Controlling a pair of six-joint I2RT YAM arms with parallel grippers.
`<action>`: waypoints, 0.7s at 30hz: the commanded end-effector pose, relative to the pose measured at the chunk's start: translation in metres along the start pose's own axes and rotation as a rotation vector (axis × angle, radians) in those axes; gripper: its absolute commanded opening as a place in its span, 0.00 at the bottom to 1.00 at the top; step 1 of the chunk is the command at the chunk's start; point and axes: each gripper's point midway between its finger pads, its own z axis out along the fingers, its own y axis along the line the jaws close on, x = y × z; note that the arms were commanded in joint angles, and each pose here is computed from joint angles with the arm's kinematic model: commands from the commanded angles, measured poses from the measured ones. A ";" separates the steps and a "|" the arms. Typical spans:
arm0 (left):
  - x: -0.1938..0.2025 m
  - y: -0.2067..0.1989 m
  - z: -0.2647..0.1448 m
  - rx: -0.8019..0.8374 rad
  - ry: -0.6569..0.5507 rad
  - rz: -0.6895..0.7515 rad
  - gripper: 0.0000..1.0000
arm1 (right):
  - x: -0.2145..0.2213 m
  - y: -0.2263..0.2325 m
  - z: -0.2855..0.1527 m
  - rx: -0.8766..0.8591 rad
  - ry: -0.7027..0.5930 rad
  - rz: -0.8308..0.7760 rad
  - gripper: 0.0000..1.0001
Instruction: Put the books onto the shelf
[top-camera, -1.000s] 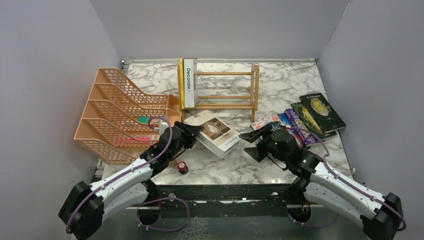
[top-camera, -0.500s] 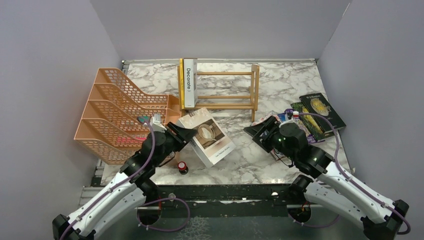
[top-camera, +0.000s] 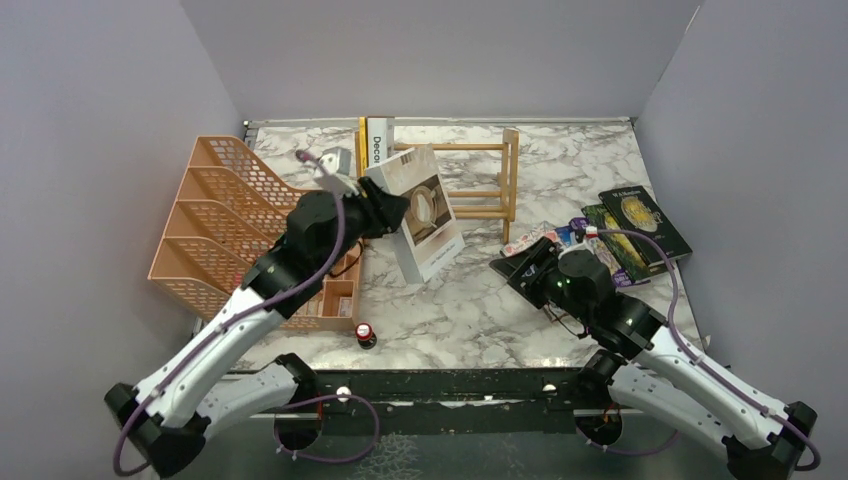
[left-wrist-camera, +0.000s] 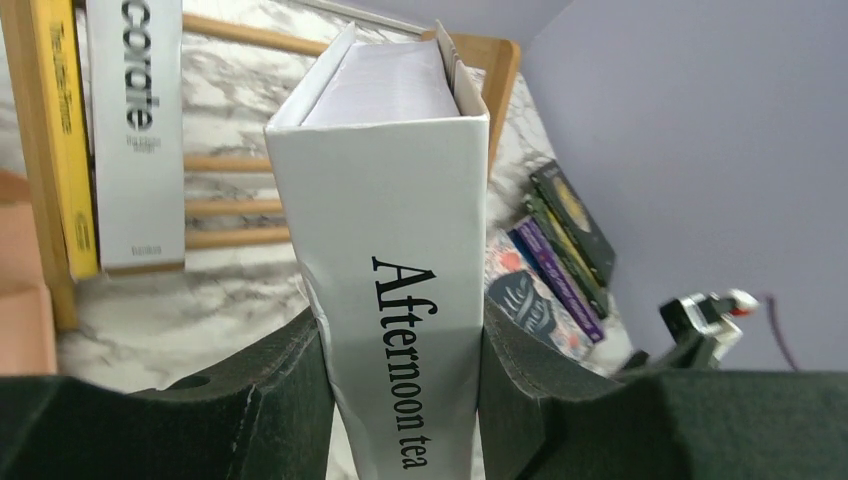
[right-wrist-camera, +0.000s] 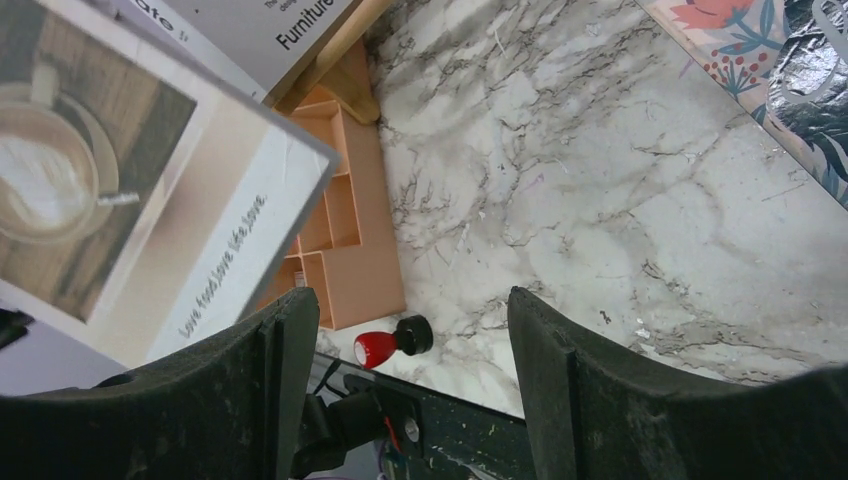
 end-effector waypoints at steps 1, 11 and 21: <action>-0.024 -0.002 0.044 -0.096 -0.011 0.205 0.30 | -0.005 -0.004 0.002 0.015 -0.030 -0.032 0.73; -0.057 0.011 0.133 -0.312 -0.004 0.407 0.30 | -0.001 -0.005 0.003 0.026 0.003 -0.110 0.73; -0.069 0.063 0.181 -0.429 0.035 0.476 0.30 | 0.005 -0.020 0.011 0.058 0.011 -0.135 0.73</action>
